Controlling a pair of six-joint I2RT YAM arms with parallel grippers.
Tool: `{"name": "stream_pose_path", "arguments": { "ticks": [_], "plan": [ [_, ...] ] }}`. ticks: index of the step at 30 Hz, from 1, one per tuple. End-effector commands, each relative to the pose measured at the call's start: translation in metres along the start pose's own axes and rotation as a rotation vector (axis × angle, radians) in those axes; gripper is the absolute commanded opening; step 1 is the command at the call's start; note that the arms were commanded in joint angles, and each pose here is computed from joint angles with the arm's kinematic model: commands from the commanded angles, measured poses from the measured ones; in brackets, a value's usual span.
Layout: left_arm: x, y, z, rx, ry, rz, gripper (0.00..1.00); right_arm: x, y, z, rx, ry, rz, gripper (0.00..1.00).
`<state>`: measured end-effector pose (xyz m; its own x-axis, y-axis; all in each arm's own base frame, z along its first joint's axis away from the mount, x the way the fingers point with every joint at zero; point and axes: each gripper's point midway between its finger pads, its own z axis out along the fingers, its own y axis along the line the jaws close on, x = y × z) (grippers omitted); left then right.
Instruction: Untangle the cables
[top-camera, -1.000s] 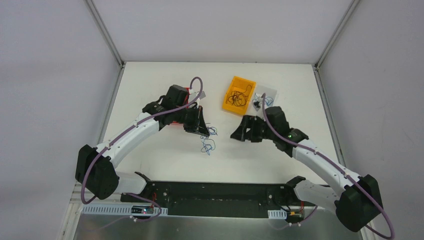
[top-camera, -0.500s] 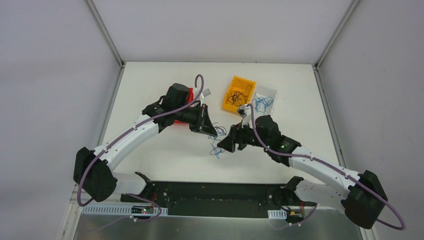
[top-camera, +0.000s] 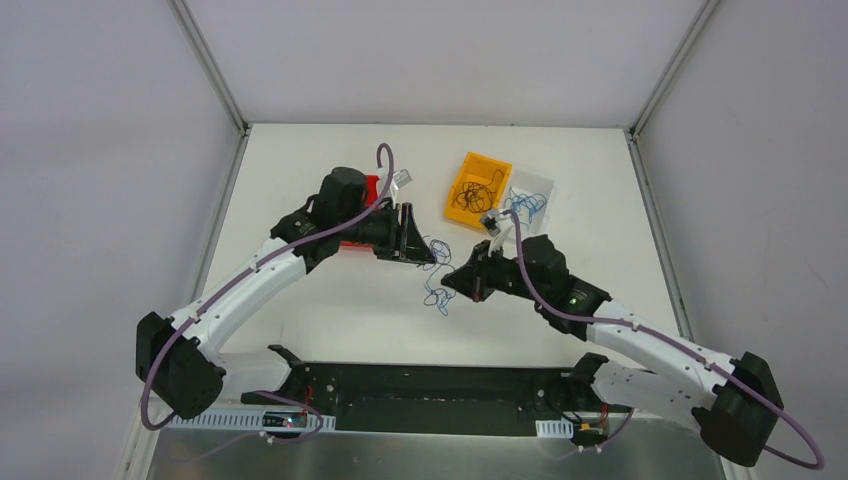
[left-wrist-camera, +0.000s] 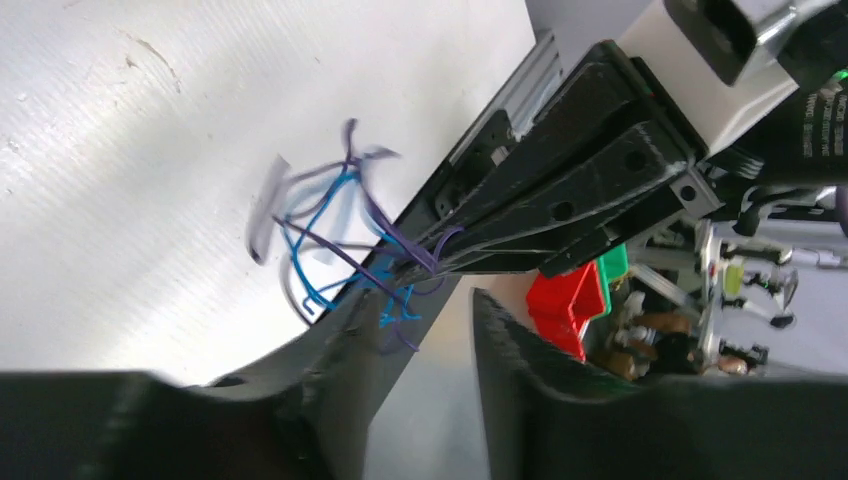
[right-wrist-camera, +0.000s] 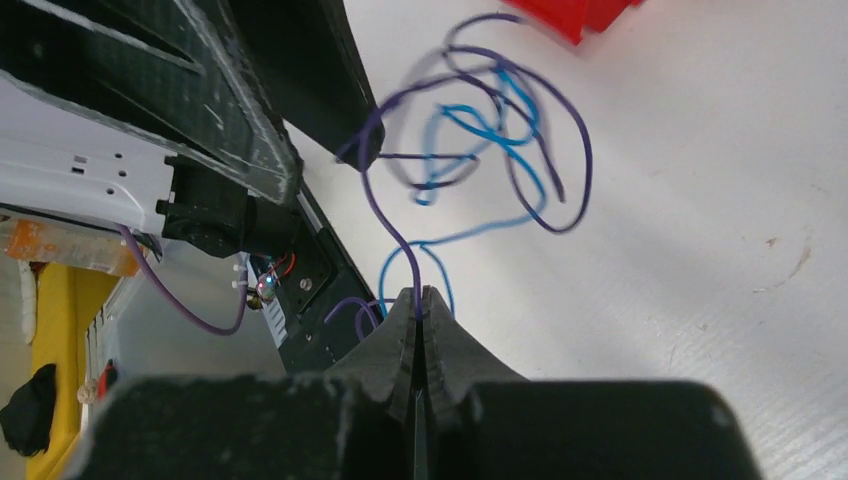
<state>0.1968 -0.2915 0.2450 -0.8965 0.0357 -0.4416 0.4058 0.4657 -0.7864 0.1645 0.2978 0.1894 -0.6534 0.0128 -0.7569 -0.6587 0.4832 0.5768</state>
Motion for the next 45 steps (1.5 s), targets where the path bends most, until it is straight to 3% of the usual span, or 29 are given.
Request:
{"name": "stream_pose_path", "arguments": {
  "ticks": [1, 5, 7, 12, 24, 31, 36, 40, 45],
  "plan": [
    [-0.007, 0.006, -0.009, -0.053, -0.102, 0.076, 0.52, -0.020, 0.004, -0.011, 0.031, -0.085, 0.022, 0.00],
    [0.000, 0.026, -0.018, -0.132, -0.156, 0.126, 0.76, -0.029, 0.007, -0.018, 0.058, -0.093, 0.038, 0.00],
    [0.002, 0.035, -0.024, -0.167, -0.188, 0.157, 0.82, -0.037, 0.011, -0.022, 0.063, -0.103, 0.047, 0.00],
    [0.007, 0.050, -0.033, -0.220, -0.243, 0.220, 0.86, -0.052, 0.017, -0.028, 0.110, -0.086, 0.090, 0.00],
    [0.009, 0.057, -0.026, -0.115, -0.384, 0.367, 0.99, -0.077, 0.041, -0.031, 0.072, -0.059, 0.158, 0.00],
    [-0.002, 0.045, -0.025, -0.033, -0.484, 0.510, 0.97, -0.097, 0.049, -0.033, 0.060, -0.081, 0.256, 0.00],
    [-0.012, 0.045, -0.029, -0.048, -0.544, 0.533, 0.93, -0.112, 0.039, -0.034, 0.103, -0.135, 0.397, 0.00],
    [-0.003, 0.028, -0.025, 0.048, -0.534, 0.655, 0.86, -0.126, 0.031, -0.035, 0.148, -0.209, 0.533, 0.00],
    [0.005, 0.019, -0.019, 0.067, -0.529, 0.779, 0.84, -0.142, 0.016, -0.038, 0.216, -0.329, 0.695, 0.00]
  ]
}}
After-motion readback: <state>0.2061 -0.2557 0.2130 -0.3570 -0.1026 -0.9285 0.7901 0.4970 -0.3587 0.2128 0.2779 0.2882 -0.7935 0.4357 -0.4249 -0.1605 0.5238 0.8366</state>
